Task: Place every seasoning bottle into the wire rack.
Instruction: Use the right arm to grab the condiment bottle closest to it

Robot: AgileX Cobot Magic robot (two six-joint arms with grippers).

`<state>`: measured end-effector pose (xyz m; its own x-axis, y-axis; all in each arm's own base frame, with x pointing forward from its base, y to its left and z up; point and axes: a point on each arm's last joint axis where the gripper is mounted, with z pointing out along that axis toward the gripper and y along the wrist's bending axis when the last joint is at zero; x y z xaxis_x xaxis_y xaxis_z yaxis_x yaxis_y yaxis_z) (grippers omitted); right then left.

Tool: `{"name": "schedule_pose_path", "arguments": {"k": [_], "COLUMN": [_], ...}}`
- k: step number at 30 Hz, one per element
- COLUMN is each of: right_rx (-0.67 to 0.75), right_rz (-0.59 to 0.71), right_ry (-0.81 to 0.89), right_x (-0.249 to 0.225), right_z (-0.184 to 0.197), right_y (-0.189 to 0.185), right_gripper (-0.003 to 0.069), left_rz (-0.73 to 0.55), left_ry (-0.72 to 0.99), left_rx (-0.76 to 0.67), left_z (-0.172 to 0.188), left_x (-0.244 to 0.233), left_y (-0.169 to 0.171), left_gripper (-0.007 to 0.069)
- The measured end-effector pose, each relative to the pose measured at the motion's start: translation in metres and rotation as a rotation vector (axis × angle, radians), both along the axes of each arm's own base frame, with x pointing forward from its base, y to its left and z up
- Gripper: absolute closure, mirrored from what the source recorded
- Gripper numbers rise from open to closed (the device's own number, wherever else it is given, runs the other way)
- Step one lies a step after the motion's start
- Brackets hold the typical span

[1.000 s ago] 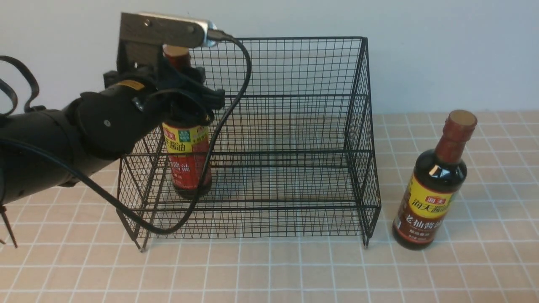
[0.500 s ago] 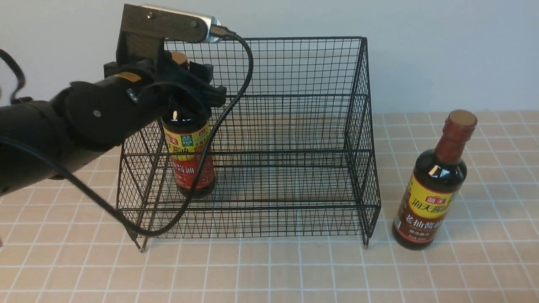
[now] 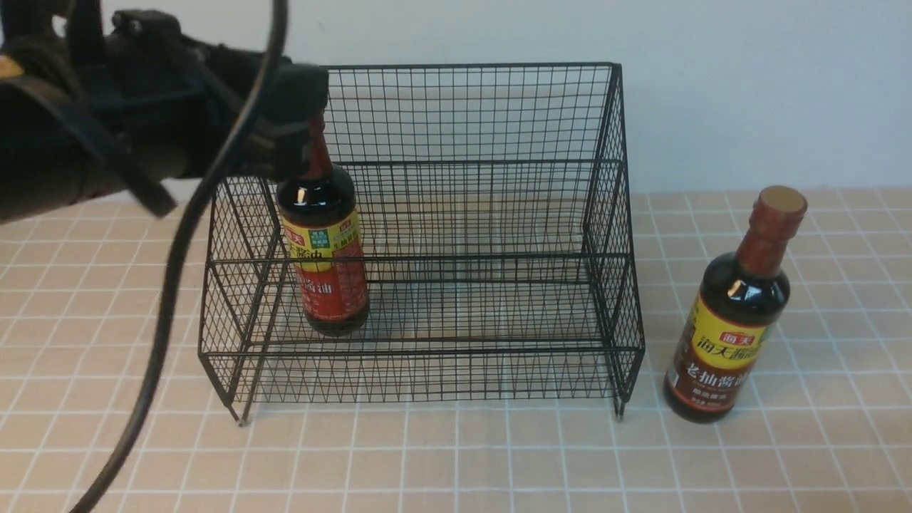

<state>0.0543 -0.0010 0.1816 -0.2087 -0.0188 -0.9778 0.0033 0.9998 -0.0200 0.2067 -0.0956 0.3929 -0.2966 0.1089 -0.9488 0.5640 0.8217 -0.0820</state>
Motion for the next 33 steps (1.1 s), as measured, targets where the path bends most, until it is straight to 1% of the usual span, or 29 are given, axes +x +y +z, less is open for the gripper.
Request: {"name": "schedule_pose_path", "arguments": {"k": [1,3,4,6,7,8,10,12,14,16,21,25,29,33], "right_rx": [0.0,0.0,0.0,0.0,0.0,0.0,0.0,0.0,0.0,0.0,0.0,0.0,0.0,0.0], "right_rz": [0.0,0.0,0.0,0.0,0.0,0.0,0.0,0.0,0.0,0.0,0.0,0.0,0.0,0.0], "right_ry": [0.0,0.0,0.0,0.0,0.0,0.0,0.0,0.0,0.0,0.0,0.0,0.0,0.0,0.0], "right_x": [0.0,0.0,0.0,0.0,0.0,0.0,0.0,0.0,0.0,0.0,0.0,0.0,0.0,0.0], "right_z": [0.0,0.0,0.0,0.0,0.0,0.0,0.0,0.0,0.0,0.0,0.0,0.0,0.0,0.0], "right_y": [0.0,0.0,0.0,0.0,0.0,0.0,0.0,0.0,0.0,0.0,0.0,0.0,0.0,0.0], "right_gripper": [0.0672,0.0672,0.0672,0.0672,0.0672,0.0672,0.0672,0.0672,0.0672,0.0672,0.0672,0.0672,0.0672,0.0672], "left_rz": [-0.011,-0.02,-0.022,0.016,0.023,0.063,0.109,0.125,0.142,0.139,0.119,0.096,0.089,0.123], "left_ry": [0.034,0.095,0.102,0.156,0.154,0.177,0.162,0.15,0.102,0.077,0.042,-0.065,-0.12,-0.138], "left_rx": [-0.001,0.015,0.017,0.04,0.04,0.055,0.051,0.044,0.014,-0.003,-0.029,-0.003,0.039,0.084], "left_z": [0.001,0.002,0.002,0.003,0.004,0.005,0.01,0.011,0.011,0.007,0.004,0.006,0.007,0.005], "left_x": [-0.008,-0.023,-0.024,-0.038,-0.04,-0.052,-0.069,-0.078,-0.105,-0.123,-0.149,-0.174,-0.181,-0.18], "left_y": [0.004,0.012,0.014,0.024,0.026,0.034,0.042,0.045,0.051,0.053,0.055,0.059,0.061,0.065], "left_gripper": [0.058,0.0619,0.0619,0.0631,0.0632,0.0632,0.0632,0.0632,0.0632,0.0632,0.0632,0.0632,0.0632,0.0632]}}
